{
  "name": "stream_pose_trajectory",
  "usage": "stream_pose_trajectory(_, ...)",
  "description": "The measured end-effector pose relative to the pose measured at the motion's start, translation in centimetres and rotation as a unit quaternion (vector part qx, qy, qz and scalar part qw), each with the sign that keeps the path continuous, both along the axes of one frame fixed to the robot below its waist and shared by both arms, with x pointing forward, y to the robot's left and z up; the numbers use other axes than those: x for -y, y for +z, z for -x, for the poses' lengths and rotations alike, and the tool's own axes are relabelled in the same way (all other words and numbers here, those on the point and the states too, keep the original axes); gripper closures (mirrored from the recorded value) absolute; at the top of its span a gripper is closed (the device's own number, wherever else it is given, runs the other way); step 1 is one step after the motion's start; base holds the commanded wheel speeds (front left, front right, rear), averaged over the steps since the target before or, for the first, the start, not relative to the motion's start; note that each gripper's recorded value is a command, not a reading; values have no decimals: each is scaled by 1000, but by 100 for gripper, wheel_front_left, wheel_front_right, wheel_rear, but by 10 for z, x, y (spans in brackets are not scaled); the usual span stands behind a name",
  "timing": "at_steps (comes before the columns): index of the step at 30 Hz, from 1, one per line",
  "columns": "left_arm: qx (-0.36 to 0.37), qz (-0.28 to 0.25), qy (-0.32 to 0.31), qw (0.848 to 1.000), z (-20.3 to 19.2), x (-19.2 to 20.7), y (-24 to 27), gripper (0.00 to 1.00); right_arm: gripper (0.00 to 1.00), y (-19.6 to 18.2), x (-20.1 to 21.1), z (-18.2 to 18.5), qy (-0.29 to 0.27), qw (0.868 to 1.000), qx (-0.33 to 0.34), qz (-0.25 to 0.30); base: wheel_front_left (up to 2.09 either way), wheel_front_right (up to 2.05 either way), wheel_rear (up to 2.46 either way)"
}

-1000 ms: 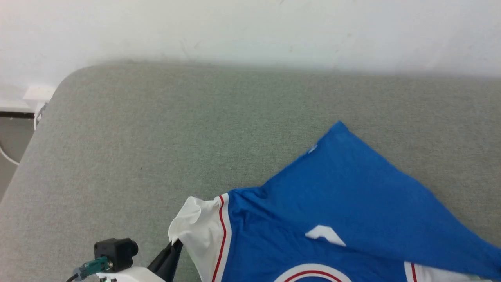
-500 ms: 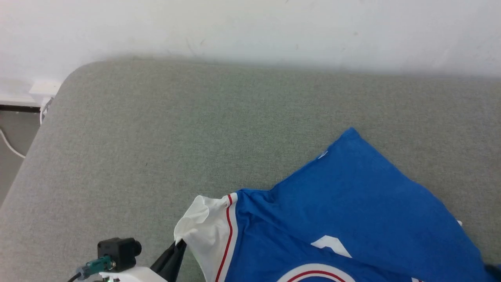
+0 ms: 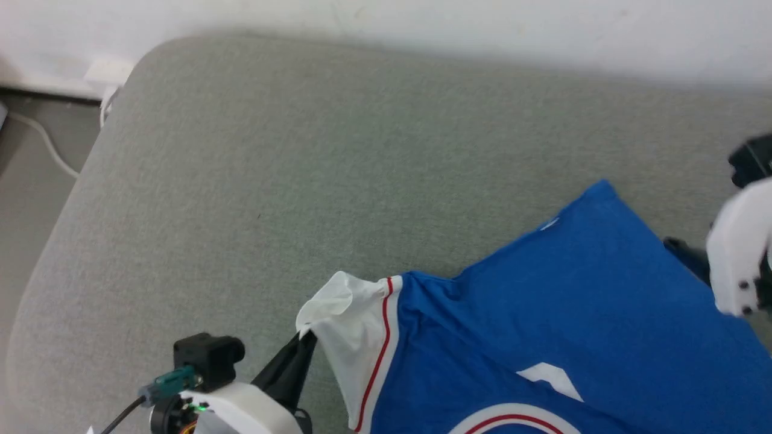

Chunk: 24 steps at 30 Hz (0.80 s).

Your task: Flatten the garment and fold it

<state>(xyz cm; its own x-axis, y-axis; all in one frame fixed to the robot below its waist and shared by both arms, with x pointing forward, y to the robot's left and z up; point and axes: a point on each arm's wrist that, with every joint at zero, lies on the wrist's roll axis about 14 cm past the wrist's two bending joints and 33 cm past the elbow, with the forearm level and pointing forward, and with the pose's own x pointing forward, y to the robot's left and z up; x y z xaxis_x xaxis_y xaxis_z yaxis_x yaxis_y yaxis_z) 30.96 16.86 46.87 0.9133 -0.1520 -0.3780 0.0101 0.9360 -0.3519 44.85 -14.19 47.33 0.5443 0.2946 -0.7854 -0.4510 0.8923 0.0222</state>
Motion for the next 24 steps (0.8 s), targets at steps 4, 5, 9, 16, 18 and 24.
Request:
stream_pose_trajectory(4, 3, 5, 4, 1000, -5, 3, 1, 100, 0, -12, -28, -31, 30, 999, -13, 16, 0, 0, 0)
stream_pose_trajectory(5, 2, 7, 5, 1000, -5, 5, 0, 100, 0, -16, -34, -37, 37, 999, -18, 20, 0, 0, 0)
stream_pose_trajectory(9, -6, 14, 13, 1000, -5, 7, -4, 100, 0, -37, -51, -60, 53, 997, -39, 44, 0, 0, 0)
stream_pose_trajectory(16, -30, 11, 43, 999, 1, -4, -18, 100, 0, -94, -61, -65, 82, 986, -110, 95, 0, 0, 0)
stream_pose_trajectory(18, -37, 9, 52, 998, 3, -8, -22, 100, 0, -102, -63, -67, 92, 984, -113, 107, 0, 0, 0)
stream_pose_trajectory(24, -48, 2, 72, 996, 8, -18, -28, 100, 58, -117, -70, -71, 123, 978, -117, 119, 0, 0, 0)
